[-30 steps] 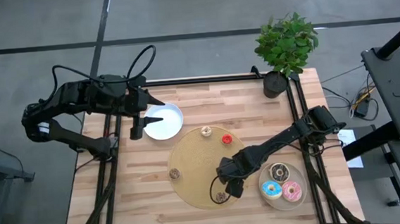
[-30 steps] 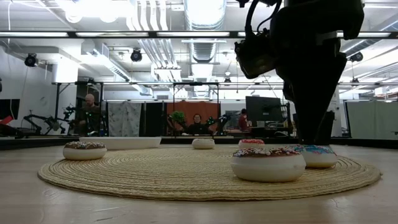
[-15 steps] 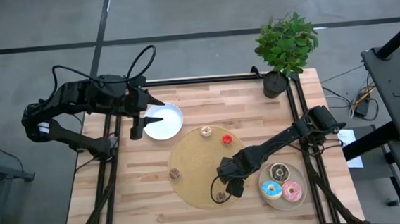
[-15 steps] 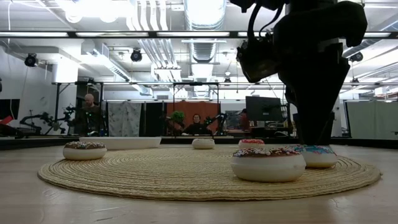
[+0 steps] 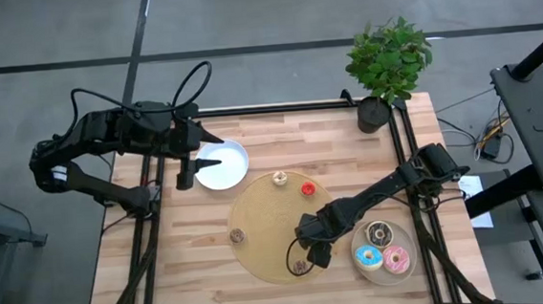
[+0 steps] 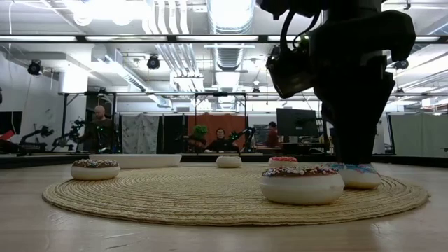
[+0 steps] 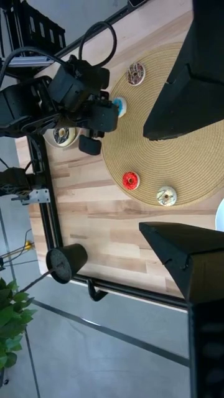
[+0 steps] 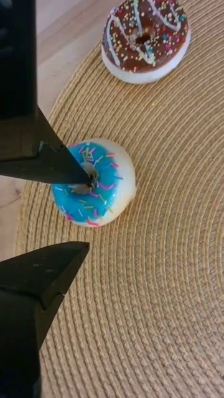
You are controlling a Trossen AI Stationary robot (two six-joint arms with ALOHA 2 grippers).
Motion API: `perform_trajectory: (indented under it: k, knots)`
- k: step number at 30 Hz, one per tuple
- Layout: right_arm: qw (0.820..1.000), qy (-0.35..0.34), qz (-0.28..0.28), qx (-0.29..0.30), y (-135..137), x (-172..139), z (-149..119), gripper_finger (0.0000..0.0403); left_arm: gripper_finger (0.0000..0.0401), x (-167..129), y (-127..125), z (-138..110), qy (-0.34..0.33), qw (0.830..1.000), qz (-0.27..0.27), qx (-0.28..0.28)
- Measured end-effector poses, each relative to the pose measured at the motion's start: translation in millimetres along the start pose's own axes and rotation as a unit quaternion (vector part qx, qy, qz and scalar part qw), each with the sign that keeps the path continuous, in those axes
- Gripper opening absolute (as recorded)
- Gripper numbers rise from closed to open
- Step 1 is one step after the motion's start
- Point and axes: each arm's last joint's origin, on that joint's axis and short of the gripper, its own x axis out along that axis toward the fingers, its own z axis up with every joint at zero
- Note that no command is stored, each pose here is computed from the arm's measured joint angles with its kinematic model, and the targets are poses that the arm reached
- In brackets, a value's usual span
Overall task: Pick & Place donuts
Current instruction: Put the small blue donut into the white plate
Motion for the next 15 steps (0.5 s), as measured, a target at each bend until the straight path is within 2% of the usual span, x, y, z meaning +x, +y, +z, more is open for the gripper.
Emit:
perform_trajectory:
  k: [15]
  knots:
    - [1.000,0.000,0.009,-0.020,0.1,1.0,0.8,0.0136,0.0199,0.0,0.1,-0.1,0.001,1.000,0.003,0.000]
